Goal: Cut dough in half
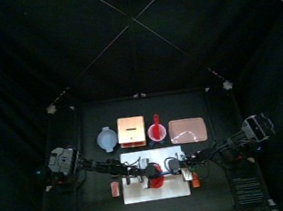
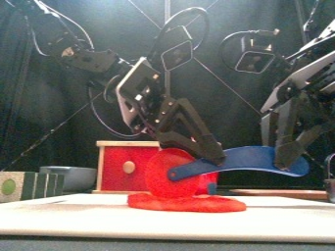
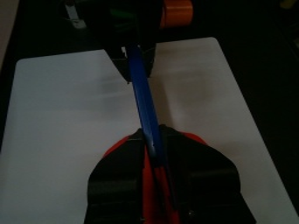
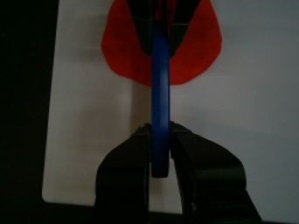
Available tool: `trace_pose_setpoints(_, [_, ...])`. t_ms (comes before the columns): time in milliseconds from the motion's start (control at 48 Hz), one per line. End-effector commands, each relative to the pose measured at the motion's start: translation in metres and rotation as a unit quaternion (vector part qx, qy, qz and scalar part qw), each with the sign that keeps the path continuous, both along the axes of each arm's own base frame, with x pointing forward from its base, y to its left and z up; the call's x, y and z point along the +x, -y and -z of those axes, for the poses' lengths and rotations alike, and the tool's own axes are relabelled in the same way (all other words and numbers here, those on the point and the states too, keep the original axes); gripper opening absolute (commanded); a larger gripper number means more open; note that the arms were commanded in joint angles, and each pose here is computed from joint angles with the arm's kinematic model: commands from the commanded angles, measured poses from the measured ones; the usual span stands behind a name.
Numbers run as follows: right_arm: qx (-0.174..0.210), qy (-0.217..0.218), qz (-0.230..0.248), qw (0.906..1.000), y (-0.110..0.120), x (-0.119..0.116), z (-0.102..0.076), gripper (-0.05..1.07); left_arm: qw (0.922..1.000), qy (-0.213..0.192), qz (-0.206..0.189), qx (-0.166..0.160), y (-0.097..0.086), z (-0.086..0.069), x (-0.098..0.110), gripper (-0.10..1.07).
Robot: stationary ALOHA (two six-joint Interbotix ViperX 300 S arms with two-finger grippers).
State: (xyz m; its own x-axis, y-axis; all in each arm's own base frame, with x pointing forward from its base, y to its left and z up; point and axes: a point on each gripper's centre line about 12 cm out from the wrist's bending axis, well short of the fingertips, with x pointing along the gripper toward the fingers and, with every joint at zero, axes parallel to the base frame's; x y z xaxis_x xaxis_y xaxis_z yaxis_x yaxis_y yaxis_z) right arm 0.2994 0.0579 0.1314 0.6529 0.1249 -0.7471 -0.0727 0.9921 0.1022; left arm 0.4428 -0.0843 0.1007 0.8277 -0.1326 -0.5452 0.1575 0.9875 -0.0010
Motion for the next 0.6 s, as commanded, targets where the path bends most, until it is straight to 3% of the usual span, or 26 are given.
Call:
trace_pose_setpoints(0, [0.004,0.022,-0.002,0.9998,-0.001,0.000,-0.015,0.32,1.0000,0.001,0.002,0.003,0.000,0.000,0.008,0.52])
trace_pose_setpoints(583, [-0.003,-0.005,-0.012,0.9999,-0.002,-0.026,-0.020,0.32,0.9999,-0.009,0.004,0.007,0.002,0.004,0.041,0.52])
